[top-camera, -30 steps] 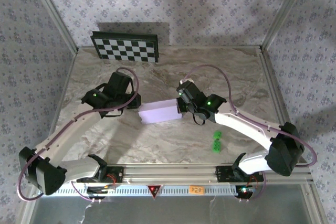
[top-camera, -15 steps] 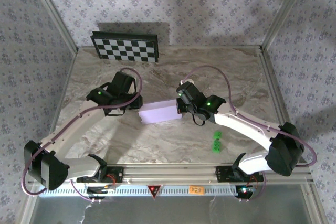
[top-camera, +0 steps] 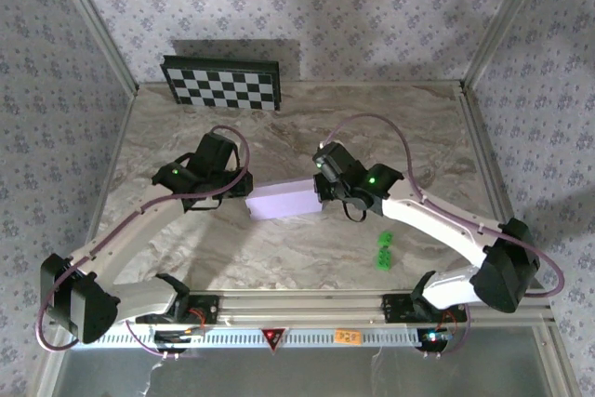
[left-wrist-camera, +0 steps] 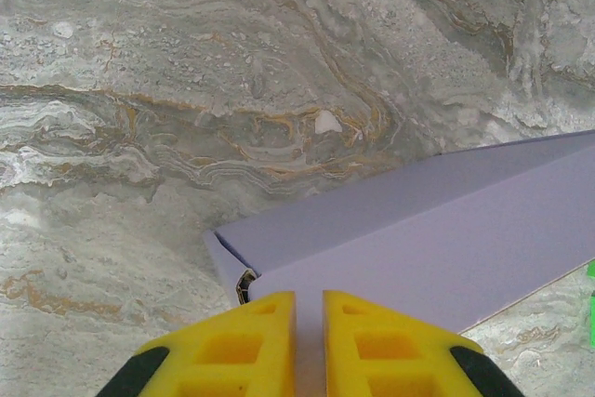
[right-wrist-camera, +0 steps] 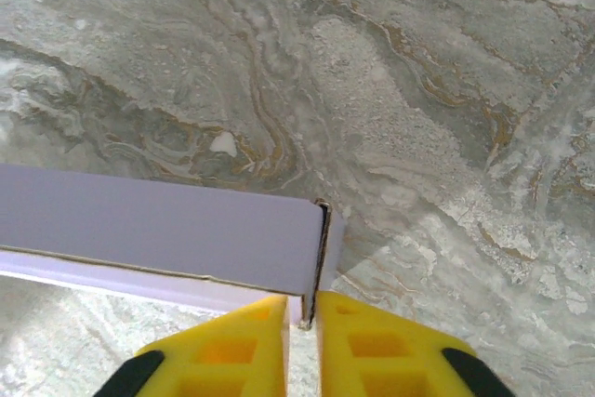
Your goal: Fold the paper box
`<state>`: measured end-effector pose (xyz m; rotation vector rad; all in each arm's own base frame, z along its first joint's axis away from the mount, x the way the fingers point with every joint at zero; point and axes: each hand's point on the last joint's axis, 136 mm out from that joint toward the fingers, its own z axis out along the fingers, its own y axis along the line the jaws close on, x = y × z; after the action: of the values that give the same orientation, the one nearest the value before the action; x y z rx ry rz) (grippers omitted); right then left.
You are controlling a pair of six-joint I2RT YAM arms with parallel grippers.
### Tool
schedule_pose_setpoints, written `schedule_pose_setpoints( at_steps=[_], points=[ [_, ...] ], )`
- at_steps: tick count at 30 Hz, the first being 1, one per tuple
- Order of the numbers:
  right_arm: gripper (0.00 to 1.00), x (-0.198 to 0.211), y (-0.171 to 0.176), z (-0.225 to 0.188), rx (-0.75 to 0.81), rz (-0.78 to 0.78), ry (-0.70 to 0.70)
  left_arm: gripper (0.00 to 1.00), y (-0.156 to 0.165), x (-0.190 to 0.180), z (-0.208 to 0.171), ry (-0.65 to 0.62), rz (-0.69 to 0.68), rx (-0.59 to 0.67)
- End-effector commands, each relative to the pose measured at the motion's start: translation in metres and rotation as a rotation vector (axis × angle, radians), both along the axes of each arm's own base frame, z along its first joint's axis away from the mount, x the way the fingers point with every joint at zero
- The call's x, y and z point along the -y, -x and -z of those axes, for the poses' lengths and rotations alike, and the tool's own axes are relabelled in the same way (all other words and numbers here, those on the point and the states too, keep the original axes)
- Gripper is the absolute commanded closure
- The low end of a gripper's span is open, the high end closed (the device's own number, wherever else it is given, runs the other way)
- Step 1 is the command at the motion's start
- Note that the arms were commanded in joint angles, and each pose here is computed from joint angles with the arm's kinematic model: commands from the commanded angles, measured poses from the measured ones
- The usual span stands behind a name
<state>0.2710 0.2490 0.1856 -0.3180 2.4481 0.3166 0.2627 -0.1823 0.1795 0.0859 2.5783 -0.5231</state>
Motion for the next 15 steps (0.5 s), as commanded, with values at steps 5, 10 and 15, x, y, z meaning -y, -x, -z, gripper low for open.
schedule_pose_setpoints(
  at_steps=[5, 10, 15],
  points=[
    [0.83, -0.007, -0.008, -0.040, 0.029, -0.032, -0.064, 0.84, 0.014, -0.008, 0.024, -0.041, -0.006, -0.089],
    [0.89, -0.014, -0.017, -0.034, -0.003, -0.049, -0.065, 0.84, 0.014, -0.008, 0.025, -0.044, -0.007, -0.092],
    [0.90, -0.005, -0.014, -0.003, -0.073, -0.027, -0.022, 0.84, 0.016, -0.009, 0.029, -0.050, -0.006, -0.102]
  ],
)
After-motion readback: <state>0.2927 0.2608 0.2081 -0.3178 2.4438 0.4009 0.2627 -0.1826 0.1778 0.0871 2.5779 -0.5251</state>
